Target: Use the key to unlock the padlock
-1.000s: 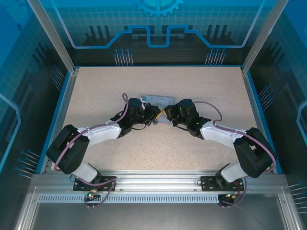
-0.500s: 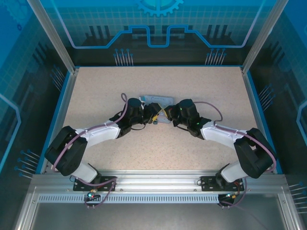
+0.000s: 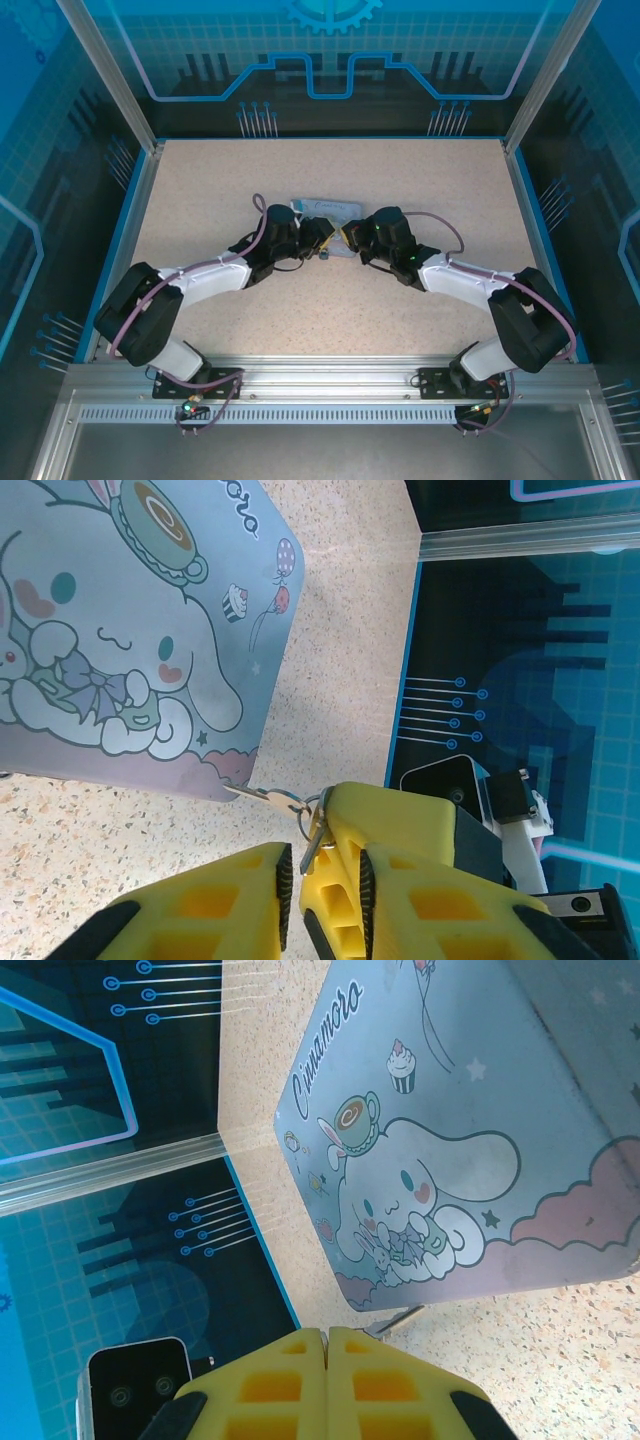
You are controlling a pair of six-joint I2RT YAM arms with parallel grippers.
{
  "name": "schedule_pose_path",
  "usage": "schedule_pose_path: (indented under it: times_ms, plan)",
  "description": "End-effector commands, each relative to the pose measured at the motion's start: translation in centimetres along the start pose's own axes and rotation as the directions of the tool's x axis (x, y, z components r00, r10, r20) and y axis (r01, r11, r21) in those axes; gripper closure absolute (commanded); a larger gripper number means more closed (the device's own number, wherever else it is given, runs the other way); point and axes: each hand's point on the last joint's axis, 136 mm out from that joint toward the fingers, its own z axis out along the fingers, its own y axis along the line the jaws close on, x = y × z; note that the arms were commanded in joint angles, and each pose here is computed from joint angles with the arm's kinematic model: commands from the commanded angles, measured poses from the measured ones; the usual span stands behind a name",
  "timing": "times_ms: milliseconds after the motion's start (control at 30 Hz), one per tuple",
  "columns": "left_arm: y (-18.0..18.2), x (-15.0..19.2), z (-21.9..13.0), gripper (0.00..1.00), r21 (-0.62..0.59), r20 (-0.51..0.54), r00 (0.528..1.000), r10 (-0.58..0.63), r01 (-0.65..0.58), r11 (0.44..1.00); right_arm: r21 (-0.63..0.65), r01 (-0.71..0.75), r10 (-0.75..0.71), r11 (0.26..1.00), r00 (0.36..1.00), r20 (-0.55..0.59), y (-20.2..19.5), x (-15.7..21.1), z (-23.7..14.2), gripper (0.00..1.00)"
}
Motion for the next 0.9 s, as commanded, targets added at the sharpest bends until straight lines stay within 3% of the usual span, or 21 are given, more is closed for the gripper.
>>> schedule_pose_path:
  times_ms: [0, 133, 367, 567, 867]
  plan:
    - [-1.09, -0.28, 0.3, 0.7, 0.027, 0.007, 1.0, 0.02, -0.02, 0.999, -0.034, 0.0, 0.0, 0.999, 1.0, -0.012, 1.29, 0.59, -0.32, 1.0]
    - [-0.62, -0.1, 0.31, 0.7, 0.026, 0.007, 1.0, 0.011, -0.011, 1.0, -0.032, -0.002, 0.001, 0.999, 1.0, -0.015, 1.22, 0.63, -0.22, 1.0]
    - [-1.03, 0.14, 0.63, 0.8, 0.044, -0.003, 1.0, 0.013, -0.013, 0.999, -0.032, -0.011, 0.01, 0.999, 1.0, -0.021, 1.05, 0.7, 0.11, 1.0]
    - [-0.98, 0.39, 1.03, 0.82, 0.048, -0.01, 1.0, 0.008, -0.008, 0.999, -0.03, -0.014, 0.014, 0.999, 1.0, -0.02, 0.87, 0.67, 0.21, 1.0]
    - [-0.98, 0.35, 1.07, 1.0, 0.05, -0.003, 1.0, 0.008, -0.008, 0.999, -0.026, -0.014, 0.013, 1.0, 1.0, -0.02, 0.61, 0.67, 0.23, 1.0]
